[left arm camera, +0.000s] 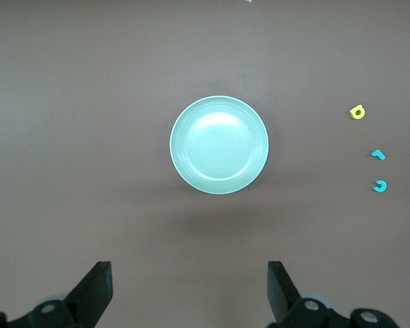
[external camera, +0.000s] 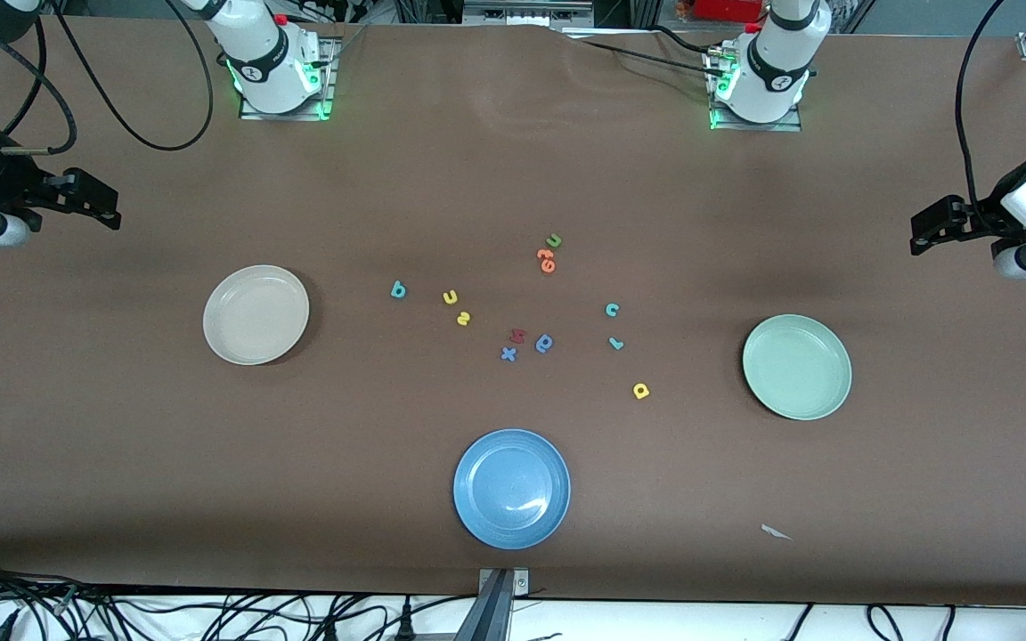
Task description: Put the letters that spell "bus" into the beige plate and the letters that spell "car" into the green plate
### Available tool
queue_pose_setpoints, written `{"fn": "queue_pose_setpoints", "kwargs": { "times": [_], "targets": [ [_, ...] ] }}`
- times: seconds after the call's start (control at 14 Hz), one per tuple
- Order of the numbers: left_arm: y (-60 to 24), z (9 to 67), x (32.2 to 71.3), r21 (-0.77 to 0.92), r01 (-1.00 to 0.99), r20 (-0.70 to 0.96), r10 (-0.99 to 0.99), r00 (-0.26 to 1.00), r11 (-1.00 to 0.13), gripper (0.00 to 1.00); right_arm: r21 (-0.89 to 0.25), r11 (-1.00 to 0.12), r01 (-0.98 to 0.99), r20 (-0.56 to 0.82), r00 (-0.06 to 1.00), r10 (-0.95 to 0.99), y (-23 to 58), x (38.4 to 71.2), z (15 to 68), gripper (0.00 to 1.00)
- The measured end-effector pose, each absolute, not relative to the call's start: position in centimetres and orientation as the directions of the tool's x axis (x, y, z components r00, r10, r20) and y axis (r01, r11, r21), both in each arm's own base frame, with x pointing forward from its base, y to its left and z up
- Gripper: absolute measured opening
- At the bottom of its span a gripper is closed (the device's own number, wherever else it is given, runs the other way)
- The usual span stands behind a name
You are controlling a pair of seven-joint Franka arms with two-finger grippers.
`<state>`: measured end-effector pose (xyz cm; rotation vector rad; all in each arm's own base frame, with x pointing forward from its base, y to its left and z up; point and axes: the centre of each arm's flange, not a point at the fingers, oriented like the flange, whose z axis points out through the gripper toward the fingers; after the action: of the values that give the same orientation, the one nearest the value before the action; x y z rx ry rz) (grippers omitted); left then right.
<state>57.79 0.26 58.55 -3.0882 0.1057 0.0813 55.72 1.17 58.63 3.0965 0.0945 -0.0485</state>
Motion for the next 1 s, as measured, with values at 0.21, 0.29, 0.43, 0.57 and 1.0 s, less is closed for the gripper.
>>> {"fn": "queue_pose_setpoints", "kwargs": {
  "times": [0.21, 0.29, 0.43, 0.57, 1.0],
  "targets": [
    [0.3, 58.3, 57.9, -0.049, -0.07, -0.058, -0.067, 0.996, -0.996, 1.0, 0.042, -0.997, 0.063, -0.035, 0.998, 0.061, 1.2, 55.7, 58.6, 1.0],
    [0.2, 58.1, 58.0, -0.049, -0.07, -0.058, -0.067, 0.996, -0.996, 1.0, 0.042, -0.997, 0.063, -0.041, 0.997, 0.062, 1.3, 55.6, 58.5, 1.0],
    [0.2, 57.6, 58.3, -0.048, -0.071, -0.063, -0.068, 0.996, -0.996, 1.0, 0.041, -0.997, 0.064, -0.058, 0.996, 0.062, 1.3, 55.6, 58.0, 1.0],
    [-0.4, 56.5, 58.9, -0.048, -0.082, -0.069, -0.078, 0.995, -0.996, 1.0, 0.04, -0.997, 0.065, -0.073, 0.995, 0.062, 1.3, 55.6, 57.3, 1.0],
    [-6.6, 48.2, 61.5, 0.004, -0.081, -0.095, -0.081, 0.992, -0.997, 1.0, 0.039, -0.997, 0.067, -0.103, 0.993, 0.062, 1.4, 55.4, 56.9, 1.0]
  ]
}}
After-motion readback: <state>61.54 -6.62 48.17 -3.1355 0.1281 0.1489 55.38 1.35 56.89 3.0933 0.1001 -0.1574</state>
